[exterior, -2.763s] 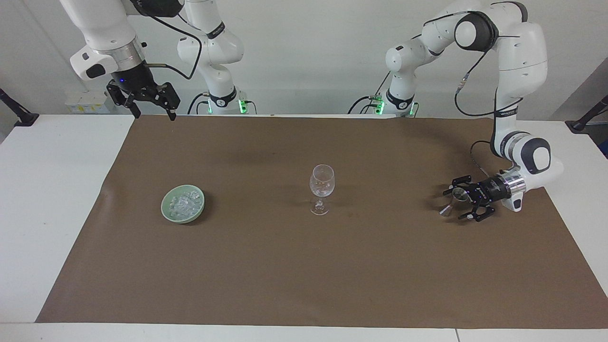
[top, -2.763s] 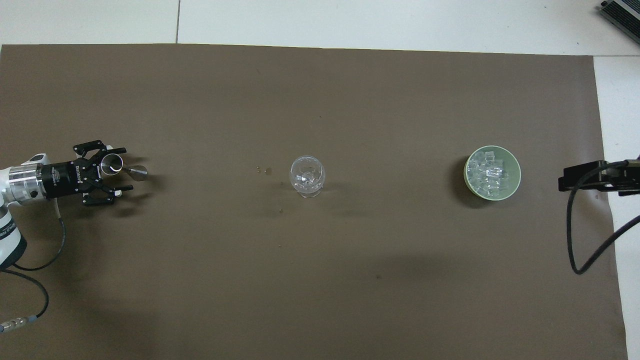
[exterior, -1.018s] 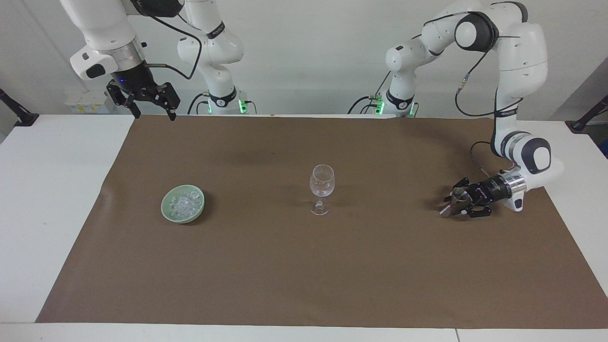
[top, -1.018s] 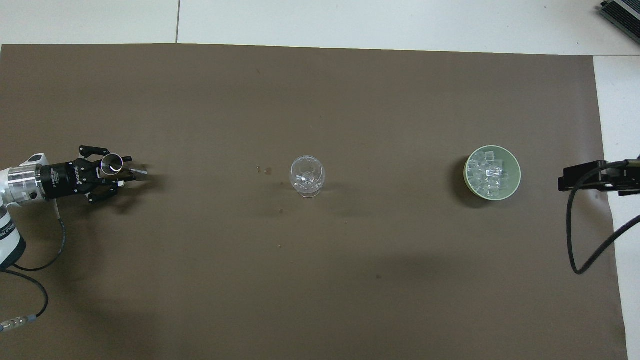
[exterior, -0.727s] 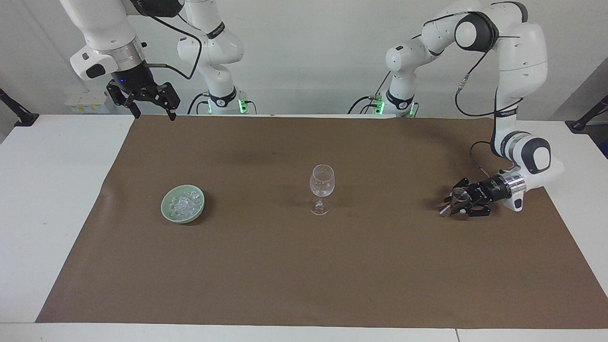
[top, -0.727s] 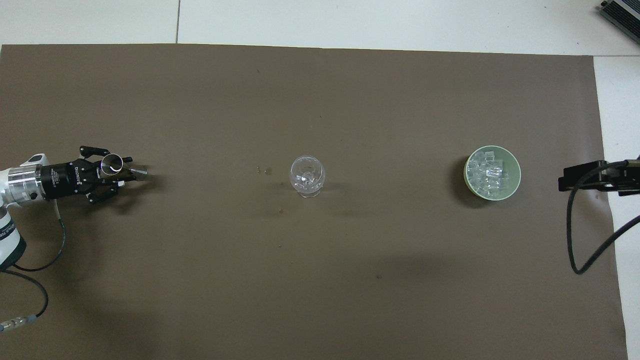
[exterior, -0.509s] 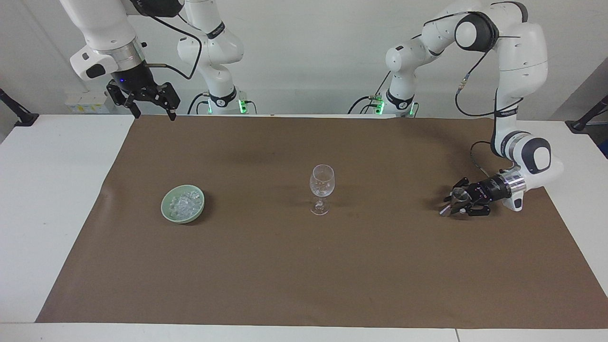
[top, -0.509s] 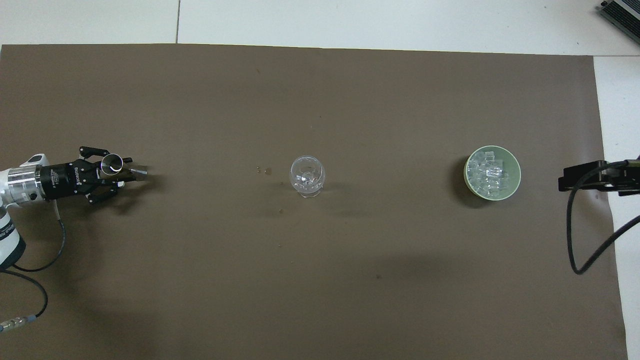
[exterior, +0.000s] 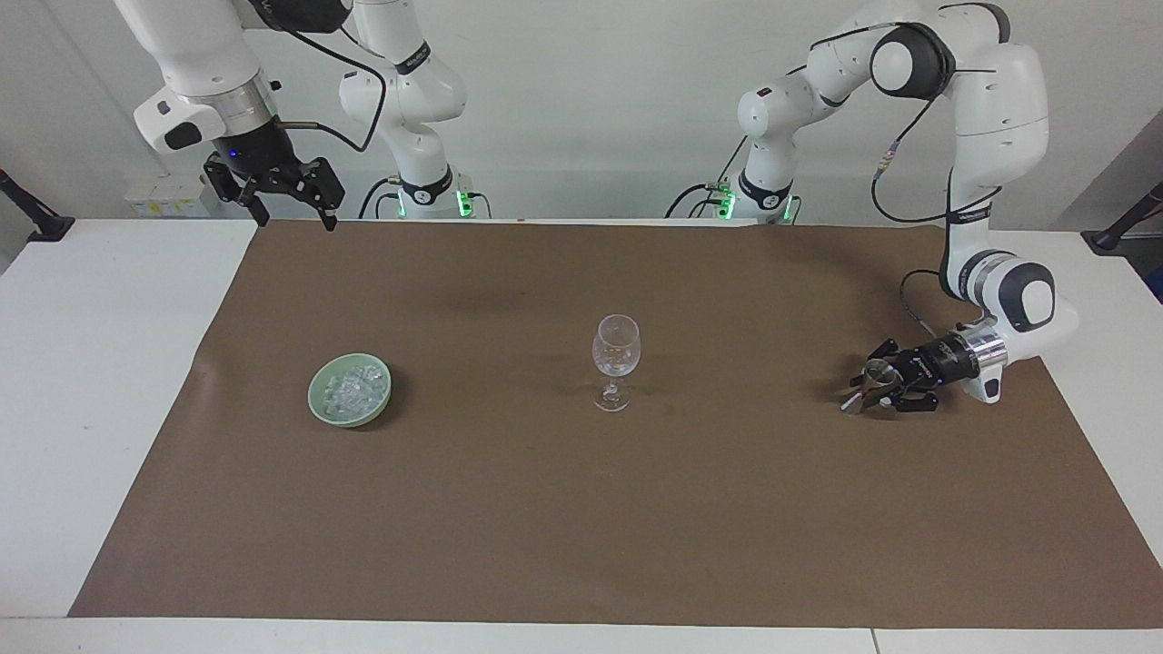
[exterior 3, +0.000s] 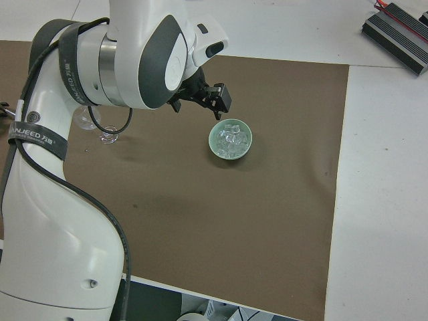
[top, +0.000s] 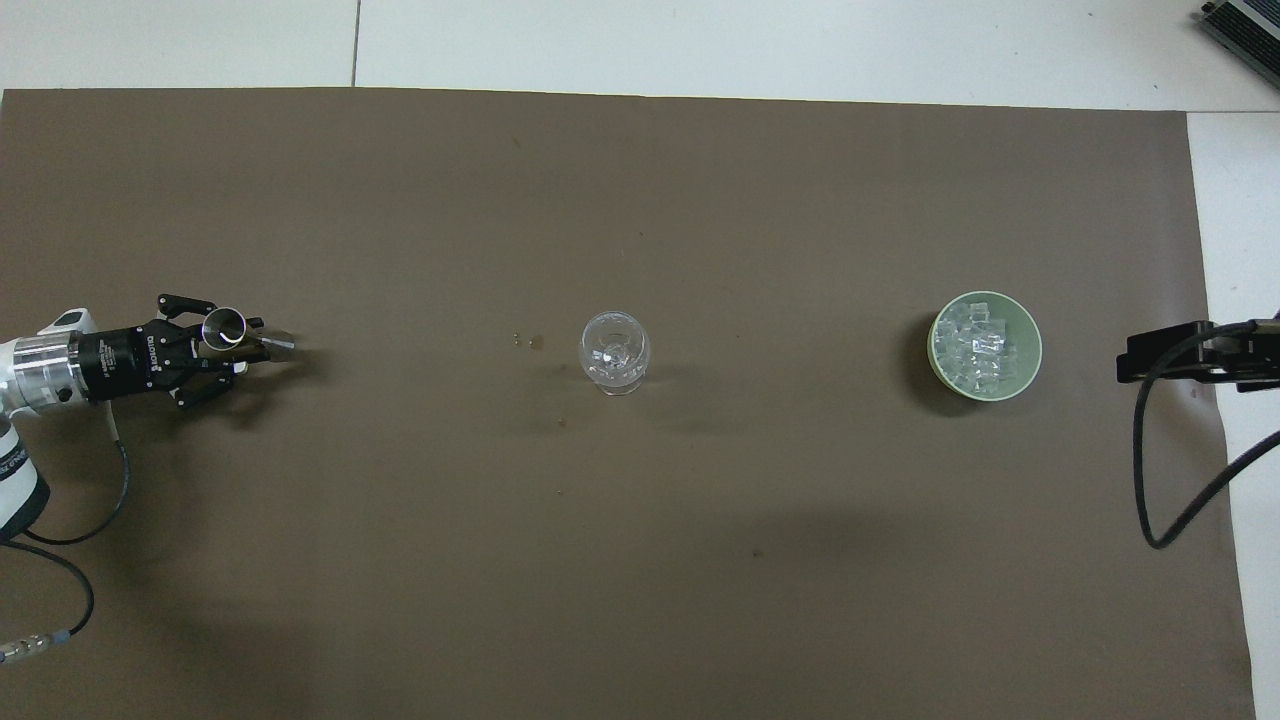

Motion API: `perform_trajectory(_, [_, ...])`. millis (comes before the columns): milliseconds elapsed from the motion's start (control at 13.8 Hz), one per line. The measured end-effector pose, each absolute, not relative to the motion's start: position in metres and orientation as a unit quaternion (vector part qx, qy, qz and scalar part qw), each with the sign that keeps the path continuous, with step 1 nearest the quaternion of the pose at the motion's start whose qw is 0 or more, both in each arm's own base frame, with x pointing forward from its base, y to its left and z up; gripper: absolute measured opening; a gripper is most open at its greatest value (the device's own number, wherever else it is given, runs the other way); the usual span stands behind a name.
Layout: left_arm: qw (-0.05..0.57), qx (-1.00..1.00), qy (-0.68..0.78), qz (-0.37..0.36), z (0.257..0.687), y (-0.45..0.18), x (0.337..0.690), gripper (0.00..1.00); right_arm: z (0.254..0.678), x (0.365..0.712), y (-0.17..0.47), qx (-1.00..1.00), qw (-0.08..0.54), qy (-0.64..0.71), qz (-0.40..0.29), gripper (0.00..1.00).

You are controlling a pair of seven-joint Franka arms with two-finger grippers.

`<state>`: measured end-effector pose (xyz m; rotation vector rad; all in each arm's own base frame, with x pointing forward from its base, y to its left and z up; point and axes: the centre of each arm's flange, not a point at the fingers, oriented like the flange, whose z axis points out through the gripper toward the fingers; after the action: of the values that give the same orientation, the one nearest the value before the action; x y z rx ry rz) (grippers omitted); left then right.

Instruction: Pour wine and add ice with both arms

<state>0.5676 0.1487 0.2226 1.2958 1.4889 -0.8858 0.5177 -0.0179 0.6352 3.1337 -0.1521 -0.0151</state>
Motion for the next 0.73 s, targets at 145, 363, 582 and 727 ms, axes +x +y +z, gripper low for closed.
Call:
perform_trajectory(145, [0.470,0.529,0.607,-0.362,0.2227,0.1487,0.5675,0.34,0.6352,0.5177,-0.0179,0.999,0.002,-0.048,-0.005,1.00])
perform_trajectory(363, [0.471,0.529,0.607,-0.362,0.2228,0.1495,0.5671,0.31,0.6352,0.5177,-0.0179,0.999,0.002,-0.048,-0.005,1.00])
perform_trajectory(582, [0.472,0.528,0.605,-0.364,0.2235,0.1496,0.5667,0.23,0.6352,0.5177,-0.0179,0.999,0.002,-0.048,-0.005,1.00])
perform_trajectory(727, [0.472,0.528,0.604,-0.365,0.2236,0.1496,0.5667,0.23,0.6352,0.5177,-0.0179,0.999,0.002,-0.048,-0.005,1.00])
